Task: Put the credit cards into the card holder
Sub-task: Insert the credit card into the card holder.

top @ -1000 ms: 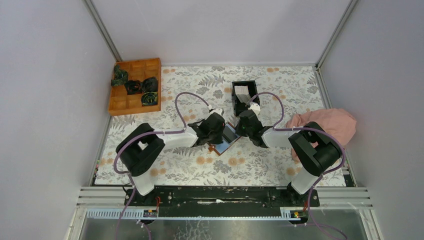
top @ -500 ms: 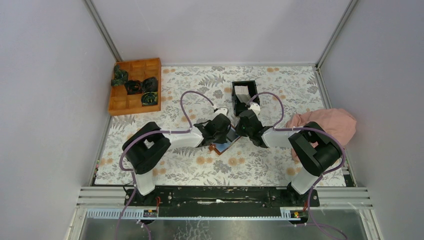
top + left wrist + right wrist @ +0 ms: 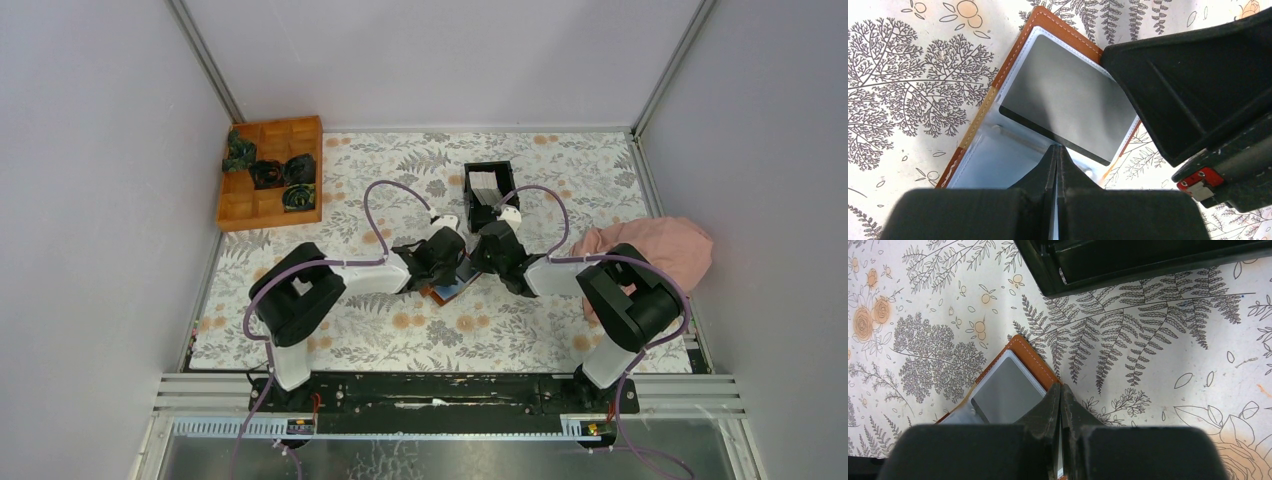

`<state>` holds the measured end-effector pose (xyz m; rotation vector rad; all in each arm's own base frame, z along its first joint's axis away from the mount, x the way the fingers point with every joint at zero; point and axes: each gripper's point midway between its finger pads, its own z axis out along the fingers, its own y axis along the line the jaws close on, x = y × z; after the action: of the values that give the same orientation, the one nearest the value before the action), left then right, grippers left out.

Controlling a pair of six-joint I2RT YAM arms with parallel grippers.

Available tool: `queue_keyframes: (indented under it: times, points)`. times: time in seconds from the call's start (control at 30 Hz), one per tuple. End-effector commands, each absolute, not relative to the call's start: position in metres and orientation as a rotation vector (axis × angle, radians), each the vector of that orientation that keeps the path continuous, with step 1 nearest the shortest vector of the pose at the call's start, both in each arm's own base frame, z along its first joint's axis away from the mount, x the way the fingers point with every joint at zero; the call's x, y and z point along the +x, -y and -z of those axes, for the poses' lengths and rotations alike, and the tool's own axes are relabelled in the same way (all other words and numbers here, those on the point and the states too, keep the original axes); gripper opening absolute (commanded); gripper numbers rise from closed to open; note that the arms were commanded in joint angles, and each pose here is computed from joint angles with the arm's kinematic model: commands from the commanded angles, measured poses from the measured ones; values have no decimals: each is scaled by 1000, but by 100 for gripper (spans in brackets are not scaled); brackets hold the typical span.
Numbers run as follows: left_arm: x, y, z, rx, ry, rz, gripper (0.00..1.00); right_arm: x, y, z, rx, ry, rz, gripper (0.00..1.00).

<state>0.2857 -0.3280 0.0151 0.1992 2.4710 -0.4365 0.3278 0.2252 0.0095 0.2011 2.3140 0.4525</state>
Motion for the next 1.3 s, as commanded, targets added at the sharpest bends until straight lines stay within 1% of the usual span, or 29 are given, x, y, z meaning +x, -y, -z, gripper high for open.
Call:
queue_keyframes:
  times: [0.0,0.2,0.3,0.4,0.5,0.6,0.8,0.93,1.27]
  points:
    - [293,332,-6,194,-2456,406,0,274,-193,48,154,-2559,-289,5]
    - [290,321,-4,193,-2453,366,0,274,-188,44,169,-2544,-269,5]
    - [289,311,-11,181,-2429,341,1,278,-186,37,172,-2525,-254,8]
    - [289,306,-23,173,-2402,344,5,281,-186,32,165,-2516,-243,10]
    - [289,303,-31,166,-2382,344,14,282,-186,32,157,-2520,-237,10]
    - [289,300,-32,161,-2376,340,17,282,-187,33,154,-2523,-243,10]
    - [289,303,-22,175,-2388,341,17,272,-181,38,163,-2534,-242,10]
    - [291,314,-16,180,-2395,379,17,268,-180,29,165,-2512,-264,10]
    - [301,341,-20,190,-2387,467,18,256,-176,30,179,-2509,-268,10]
